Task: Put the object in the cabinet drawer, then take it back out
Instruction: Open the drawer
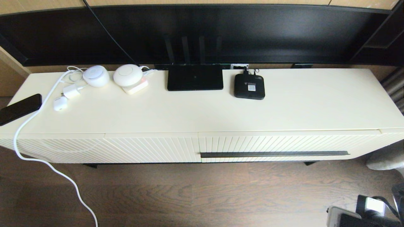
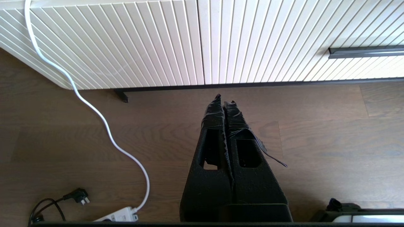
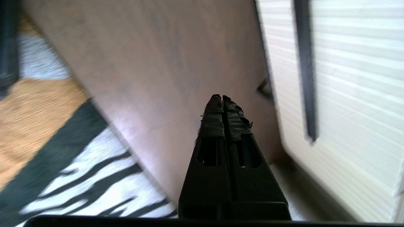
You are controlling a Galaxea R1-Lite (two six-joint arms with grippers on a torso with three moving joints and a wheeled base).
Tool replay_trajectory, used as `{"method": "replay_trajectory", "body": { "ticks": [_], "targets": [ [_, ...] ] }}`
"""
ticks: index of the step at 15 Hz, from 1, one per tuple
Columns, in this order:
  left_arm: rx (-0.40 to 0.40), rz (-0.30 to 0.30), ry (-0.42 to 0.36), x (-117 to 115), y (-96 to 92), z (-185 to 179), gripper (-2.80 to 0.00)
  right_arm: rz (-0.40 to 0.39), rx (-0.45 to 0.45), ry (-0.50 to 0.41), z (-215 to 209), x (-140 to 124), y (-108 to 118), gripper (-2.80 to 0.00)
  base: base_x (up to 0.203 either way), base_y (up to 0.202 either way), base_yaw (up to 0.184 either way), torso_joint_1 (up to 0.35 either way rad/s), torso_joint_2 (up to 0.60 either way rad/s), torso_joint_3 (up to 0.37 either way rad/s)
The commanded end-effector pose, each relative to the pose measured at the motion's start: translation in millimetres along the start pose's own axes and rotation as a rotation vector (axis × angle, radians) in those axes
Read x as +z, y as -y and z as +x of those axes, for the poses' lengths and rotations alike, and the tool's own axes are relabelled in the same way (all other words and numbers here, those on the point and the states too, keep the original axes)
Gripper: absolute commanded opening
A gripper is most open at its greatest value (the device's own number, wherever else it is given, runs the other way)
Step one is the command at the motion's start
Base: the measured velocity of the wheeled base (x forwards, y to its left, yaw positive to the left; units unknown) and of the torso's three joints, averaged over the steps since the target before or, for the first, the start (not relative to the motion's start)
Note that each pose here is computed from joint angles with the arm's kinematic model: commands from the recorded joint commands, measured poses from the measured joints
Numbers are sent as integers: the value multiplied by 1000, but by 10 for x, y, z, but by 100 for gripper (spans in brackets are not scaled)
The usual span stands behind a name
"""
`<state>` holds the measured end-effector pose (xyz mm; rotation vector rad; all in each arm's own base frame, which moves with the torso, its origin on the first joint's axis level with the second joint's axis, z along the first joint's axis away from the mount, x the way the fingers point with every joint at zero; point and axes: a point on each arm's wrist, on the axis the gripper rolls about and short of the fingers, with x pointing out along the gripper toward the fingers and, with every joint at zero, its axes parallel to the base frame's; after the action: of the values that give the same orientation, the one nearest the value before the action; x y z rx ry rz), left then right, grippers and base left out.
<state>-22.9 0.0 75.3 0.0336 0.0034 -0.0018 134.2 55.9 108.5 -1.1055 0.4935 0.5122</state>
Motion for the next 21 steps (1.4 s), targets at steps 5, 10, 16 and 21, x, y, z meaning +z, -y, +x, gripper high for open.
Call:
{"method": "replay_trajectory", "body": {
  "ticks": [5,10,16,21],
  "targets": [
    [0,0,-1,2,0,1,-280,-129,22,49,505,147,-63,-280,0,0,0,0,0,0],
    [0,0,-1,0,0,1,-280,-213,26,112,715,182,-49,-280,0,0,0,0,0,0],
    [0,0,-2,0,0,1,-280,-238,64,119,979,181,18,0,0,0,0,0,0,0],
    [0,0,-1,2,0,1,-280,-270,39,138,1220,197,36,0,0,0,0,0,0,0]
  ]
}}
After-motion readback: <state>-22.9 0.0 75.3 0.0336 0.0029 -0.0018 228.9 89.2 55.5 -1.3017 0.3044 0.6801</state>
